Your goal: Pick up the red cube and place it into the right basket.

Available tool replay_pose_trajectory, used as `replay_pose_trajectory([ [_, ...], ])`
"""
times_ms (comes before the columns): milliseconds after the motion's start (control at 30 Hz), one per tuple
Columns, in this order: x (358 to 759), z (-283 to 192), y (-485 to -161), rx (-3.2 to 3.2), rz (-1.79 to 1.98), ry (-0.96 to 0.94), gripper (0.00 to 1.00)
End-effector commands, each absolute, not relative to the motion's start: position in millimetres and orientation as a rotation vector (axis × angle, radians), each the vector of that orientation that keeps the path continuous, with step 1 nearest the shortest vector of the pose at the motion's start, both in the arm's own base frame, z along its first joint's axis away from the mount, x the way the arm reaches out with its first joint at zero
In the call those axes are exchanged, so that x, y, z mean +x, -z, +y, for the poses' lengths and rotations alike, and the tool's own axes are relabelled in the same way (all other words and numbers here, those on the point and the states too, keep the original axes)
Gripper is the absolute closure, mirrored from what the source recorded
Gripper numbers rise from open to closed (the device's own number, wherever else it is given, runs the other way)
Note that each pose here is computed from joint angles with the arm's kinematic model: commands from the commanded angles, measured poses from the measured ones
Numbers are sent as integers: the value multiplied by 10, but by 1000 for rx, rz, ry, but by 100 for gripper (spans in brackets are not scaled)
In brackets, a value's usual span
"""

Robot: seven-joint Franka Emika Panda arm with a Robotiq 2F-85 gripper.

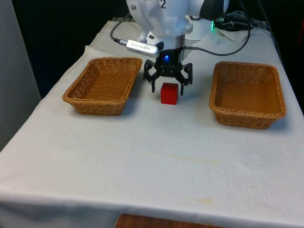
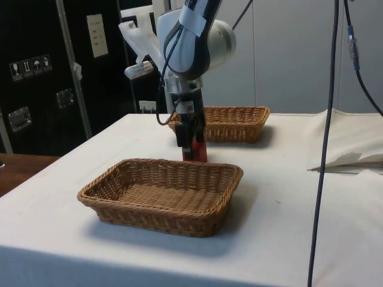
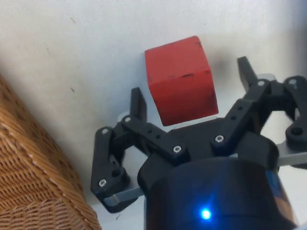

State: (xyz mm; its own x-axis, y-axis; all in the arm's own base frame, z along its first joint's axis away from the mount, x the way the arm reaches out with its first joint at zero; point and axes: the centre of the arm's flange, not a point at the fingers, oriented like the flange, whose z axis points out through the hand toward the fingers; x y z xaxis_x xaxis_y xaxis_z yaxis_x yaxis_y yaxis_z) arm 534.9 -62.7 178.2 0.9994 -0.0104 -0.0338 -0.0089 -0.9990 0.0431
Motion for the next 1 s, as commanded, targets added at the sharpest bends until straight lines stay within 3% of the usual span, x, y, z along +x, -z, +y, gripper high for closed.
replay_pose_trajectory([
  [0,5348,-628,-1784,3099,-16,50,11],
  [33,5349,-627,-1782,3098,-15,53,21],
  [67,5347,-628,-1784,3100,-16,51,21],
  [133,5351,-627,-1787,3100,-16,50,42],
  [167,5350,-627,-1786,3100,-16,51,65],
  [200,5350,-627,-1786,3100,-16,51,76],
  [267,5350,-627,-1786,3100,-15,51,97],
  [300,5348,-627,-1781,3098,-13,54,100],
  [600,5347,-632,-1782,3098,-15,54,99],
  [967,5362,-683,-2157,3114,-13,36,99],
])
